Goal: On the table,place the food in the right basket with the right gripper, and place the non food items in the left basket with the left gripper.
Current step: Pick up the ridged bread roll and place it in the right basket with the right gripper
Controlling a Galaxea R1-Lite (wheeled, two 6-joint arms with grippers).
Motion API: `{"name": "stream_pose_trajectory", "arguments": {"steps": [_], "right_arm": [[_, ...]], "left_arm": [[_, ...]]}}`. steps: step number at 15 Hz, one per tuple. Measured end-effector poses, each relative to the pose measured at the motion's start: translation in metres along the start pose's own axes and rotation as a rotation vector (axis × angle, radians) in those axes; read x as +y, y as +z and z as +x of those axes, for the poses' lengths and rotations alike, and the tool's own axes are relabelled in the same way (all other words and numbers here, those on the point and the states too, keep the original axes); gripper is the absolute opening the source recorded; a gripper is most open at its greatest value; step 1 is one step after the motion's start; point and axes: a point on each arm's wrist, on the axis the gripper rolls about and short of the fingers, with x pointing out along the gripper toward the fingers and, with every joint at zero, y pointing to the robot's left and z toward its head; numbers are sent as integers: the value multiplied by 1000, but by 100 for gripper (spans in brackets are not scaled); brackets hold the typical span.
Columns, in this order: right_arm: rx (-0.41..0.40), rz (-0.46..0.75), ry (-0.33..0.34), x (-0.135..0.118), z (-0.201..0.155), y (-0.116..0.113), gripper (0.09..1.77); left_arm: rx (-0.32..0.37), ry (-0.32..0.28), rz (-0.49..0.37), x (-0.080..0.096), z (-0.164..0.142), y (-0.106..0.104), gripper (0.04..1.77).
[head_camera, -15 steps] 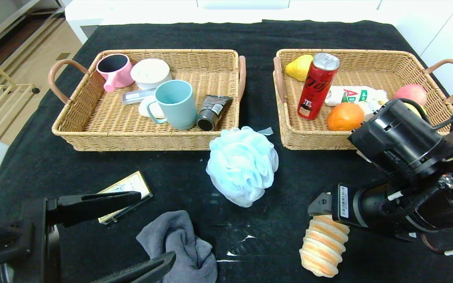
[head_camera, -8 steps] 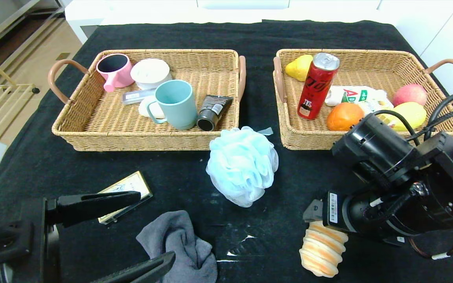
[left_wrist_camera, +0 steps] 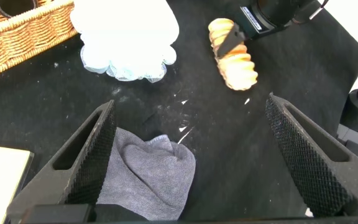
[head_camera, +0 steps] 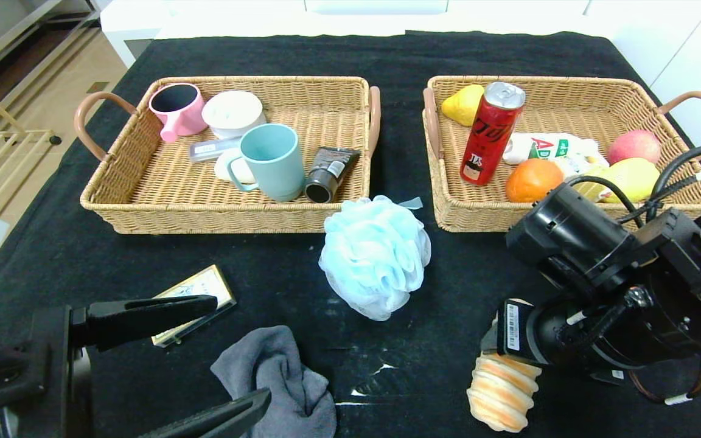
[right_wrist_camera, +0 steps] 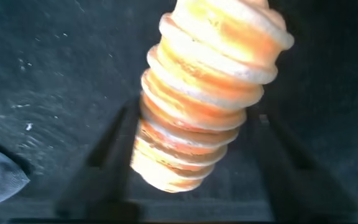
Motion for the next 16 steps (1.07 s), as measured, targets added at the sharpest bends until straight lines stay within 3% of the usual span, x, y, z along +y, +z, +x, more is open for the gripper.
{"name": "stream_pose_trajectory", "arguments": {"steps": [4,5,6,16], "right_arm": [[8,-3,-11,1,4,-1,74],[10,-4,-14,1,6,-1,50],[11,-3,-15,2,6,-1,38],[21,-3,-30,4,13,-1,37]], "left_arm": [[2,-1,0,0,0,0,172],[2,-1,3,0,0,0,172],[2,-1,4,0,0,0,172],[4,-1,6,0,0,-1,172]]}}
